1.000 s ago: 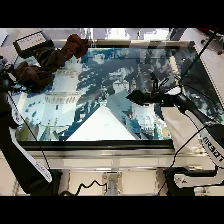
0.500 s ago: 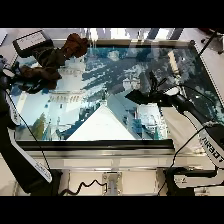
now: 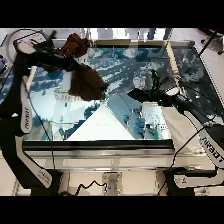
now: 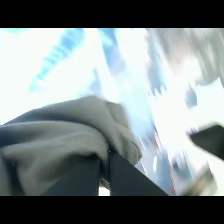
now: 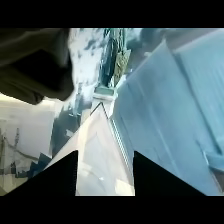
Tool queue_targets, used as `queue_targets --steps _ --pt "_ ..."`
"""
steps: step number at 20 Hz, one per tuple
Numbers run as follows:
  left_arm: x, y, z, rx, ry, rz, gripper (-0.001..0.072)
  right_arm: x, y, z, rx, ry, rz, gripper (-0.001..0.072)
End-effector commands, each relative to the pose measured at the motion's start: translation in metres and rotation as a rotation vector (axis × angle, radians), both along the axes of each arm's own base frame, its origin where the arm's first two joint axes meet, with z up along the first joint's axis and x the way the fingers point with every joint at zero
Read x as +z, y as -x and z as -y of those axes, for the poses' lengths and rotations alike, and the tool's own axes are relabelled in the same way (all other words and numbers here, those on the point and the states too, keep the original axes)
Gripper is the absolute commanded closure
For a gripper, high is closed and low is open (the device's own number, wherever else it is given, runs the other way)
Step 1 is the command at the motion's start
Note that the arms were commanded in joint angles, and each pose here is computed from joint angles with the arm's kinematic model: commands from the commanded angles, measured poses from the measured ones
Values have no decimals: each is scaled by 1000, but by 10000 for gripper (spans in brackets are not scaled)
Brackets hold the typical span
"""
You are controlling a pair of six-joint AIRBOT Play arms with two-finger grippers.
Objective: Fold the shirts.
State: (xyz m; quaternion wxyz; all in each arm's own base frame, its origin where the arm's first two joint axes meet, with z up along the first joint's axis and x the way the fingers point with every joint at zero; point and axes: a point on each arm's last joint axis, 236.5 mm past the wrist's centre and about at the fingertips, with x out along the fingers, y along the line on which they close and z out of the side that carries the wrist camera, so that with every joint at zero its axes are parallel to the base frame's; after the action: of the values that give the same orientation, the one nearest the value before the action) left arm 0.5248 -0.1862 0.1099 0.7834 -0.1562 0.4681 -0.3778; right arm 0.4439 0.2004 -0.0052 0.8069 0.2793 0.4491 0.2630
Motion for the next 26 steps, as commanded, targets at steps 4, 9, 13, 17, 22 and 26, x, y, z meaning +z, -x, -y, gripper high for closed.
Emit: queue_targets --steps 4,9,13,17,22,26 --pt "-93 104 99 -251 -448 -155 701 1 20 30 57 -57 -92 341" --pt "-163 157 88 -292 -640 -335 700 7 28 65 45 -118 -147 342" --pt "-203 197 43 -319 -807 -543 699 6 35 67 68 -119 -164 342" --pt "-202 195 45 -317 -803 -537 696 6 35 67 83 -109 -145 342" --pt "-172 186 87 -345 -633 -488 89 7 36 66 107 -99 -123 333" --pt "-126 157 104 -318 -567 -351 75 7 37 66 114 -99 -123 333"
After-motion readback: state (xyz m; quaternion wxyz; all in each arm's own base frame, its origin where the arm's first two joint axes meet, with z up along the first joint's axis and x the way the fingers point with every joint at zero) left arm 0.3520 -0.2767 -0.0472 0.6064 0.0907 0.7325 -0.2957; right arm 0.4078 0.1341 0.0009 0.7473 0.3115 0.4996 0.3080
